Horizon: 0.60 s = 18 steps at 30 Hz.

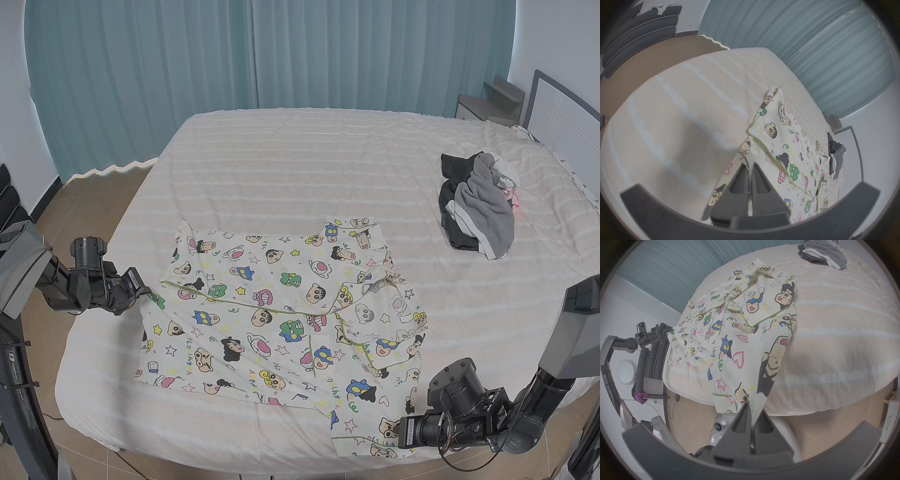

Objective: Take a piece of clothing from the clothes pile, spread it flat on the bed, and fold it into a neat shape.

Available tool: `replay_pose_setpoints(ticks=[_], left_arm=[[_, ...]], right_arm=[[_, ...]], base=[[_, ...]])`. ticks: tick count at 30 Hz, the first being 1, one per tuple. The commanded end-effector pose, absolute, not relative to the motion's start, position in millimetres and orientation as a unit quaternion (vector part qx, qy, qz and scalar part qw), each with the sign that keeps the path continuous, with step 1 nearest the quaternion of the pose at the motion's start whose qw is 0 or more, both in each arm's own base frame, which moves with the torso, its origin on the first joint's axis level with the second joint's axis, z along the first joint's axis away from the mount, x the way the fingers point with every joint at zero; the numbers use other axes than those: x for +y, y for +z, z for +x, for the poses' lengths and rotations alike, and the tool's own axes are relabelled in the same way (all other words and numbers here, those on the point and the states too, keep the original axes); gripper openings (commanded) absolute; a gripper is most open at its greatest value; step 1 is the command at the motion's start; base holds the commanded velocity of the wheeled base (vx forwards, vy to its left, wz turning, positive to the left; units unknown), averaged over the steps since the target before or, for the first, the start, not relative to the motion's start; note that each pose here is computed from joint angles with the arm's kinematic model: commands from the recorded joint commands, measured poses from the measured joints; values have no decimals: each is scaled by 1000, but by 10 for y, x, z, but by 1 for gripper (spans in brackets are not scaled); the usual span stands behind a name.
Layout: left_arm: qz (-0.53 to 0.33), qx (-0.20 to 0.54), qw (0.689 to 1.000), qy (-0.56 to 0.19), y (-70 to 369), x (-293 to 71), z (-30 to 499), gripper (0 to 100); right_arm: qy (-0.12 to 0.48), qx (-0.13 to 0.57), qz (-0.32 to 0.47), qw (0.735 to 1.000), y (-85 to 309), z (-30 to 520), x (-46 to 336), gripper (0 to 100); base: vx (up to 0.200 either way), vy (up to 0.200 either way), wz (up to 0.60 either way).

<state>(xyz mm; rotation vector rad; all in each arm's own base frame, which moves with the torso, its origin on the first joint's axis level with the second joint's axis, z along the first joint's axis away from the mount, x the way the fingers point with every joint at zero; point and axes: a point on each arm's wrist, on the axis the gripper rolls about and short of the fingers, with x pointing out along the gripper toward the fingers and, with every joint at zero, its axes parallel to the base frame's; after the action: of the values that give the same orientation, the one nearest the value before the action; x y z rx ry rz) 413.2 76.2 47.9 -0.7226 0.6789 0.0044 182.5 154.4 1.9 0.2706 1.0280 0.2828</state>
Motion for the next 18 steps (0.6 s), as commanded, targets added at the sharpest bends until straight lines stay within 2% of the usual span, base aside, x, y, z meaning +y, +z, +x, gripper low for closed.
replay_pose_setpoints(ticks=[1, 11, 12, 18], left_arm=[[-348, 320, 881, 7, 472, 823, 4169, 0], [-349, 327, 878, 8, 415, 823, 4170, 0], [-349, 327, 878, 8, 415, 823, 4170, 100], [-352, 329, 876, 12, 424, 835, 4133, 100]], right_arm=[[134, 489, 128, 852, 14, 1824, 1545, 0], [134, 490, 127, 852, 12, 1821, 1542, 0], [134, 490, 127, 852, 12, 1821, 1542, 0], [133, 490, 127, 852, 12, 1821, 1542, 0]], base=[[0, 0, 0], [0, 0, 0], [0, 0, 0], [0, 0, 0]])
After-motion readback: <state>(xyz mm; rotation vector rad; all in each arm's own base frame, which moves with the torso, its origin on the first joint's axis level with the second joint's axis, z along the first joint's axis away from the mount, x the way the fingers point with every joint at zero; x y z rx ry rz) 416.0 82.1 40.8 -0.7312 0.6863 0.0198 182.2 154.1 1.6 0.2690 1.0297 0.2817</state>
